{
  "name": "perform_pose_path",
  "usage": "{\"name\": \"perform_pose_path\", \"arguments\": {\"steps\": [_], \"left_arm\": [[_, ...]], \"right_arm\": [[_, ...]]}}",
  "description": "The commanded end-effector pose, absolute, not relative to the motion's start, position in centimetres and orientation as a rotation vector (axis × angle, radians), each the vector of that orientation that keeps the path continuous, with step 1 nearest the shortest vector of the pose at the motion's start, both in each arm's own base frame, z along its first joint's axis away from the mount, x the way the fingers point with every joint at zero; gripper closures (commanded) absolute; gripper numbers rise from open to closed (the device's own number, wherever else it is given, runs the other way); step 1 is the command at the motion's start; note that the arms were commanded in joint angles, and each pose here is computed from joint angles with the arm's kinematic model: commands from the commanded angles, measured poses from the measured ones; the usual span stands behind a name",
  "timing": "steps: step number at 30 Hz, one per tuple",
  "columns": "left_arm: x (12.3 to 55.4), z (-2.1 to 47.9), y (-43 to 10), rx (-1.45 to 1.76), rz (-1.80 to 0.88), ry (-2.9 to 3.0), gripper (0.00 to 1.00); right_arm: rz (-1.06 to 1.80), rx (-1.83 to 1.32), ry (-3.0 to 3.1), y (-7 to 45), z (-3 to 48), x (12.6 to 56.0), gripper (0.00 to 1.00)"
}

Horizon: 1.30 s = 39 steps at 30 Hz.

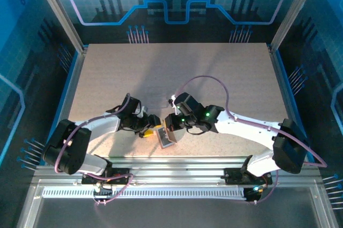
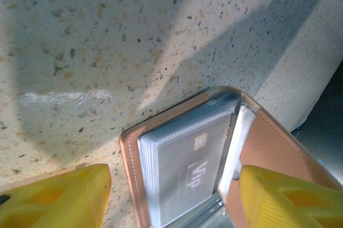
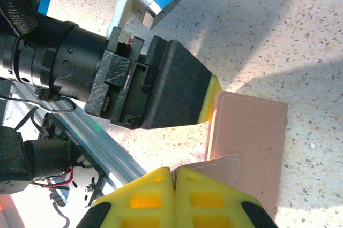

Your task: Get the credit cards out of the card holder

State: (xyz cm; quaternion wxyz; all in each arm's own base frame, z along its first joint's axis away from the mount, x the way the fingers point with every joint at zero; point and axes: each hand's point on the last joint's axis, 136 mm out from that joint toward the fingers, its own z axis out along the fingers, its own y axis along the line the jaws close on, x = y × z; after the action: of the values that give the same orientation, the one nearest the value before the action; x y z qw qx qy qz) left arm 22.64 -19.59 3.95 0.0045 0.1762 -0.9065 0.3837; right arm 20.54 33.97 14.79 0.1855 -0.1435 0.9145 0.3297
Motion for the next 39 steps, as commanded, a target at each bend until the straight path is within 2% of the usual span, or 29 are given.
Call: {"name": "perform_pose_path", "arguments": {"steps": [1,7,19,28,39], "left_arm": [[22.6,4.6,-19.5,0.549,1.217,-2.838,0.35],[23.2,6.1,-19.4,0.526,1.215,-2.886,0.36],[23.8,7.9,-20.8,0.502,1.323,-2.853,0.44],[23.9,8.4,-24.1,0.415,1.352,-2.822,0.55],[24.1,8.2,-31.4,0.237,1.374,-2.743,0.73]], "right_arm": [[0.915,-0.385,2.539,33.1,16.4,21.6,1.0],[0.874,-0.333,2.559,31.1,15.4,22.2,1.0],[0.74,-0.187,2.668,24.9,10.1,22.3,1.0],[0.677,-0.113,2.715,21.5,7.6,22.1,1.0],[0.589,-0.101,2.789,19.3,4.8,20.7,0.98]]}}
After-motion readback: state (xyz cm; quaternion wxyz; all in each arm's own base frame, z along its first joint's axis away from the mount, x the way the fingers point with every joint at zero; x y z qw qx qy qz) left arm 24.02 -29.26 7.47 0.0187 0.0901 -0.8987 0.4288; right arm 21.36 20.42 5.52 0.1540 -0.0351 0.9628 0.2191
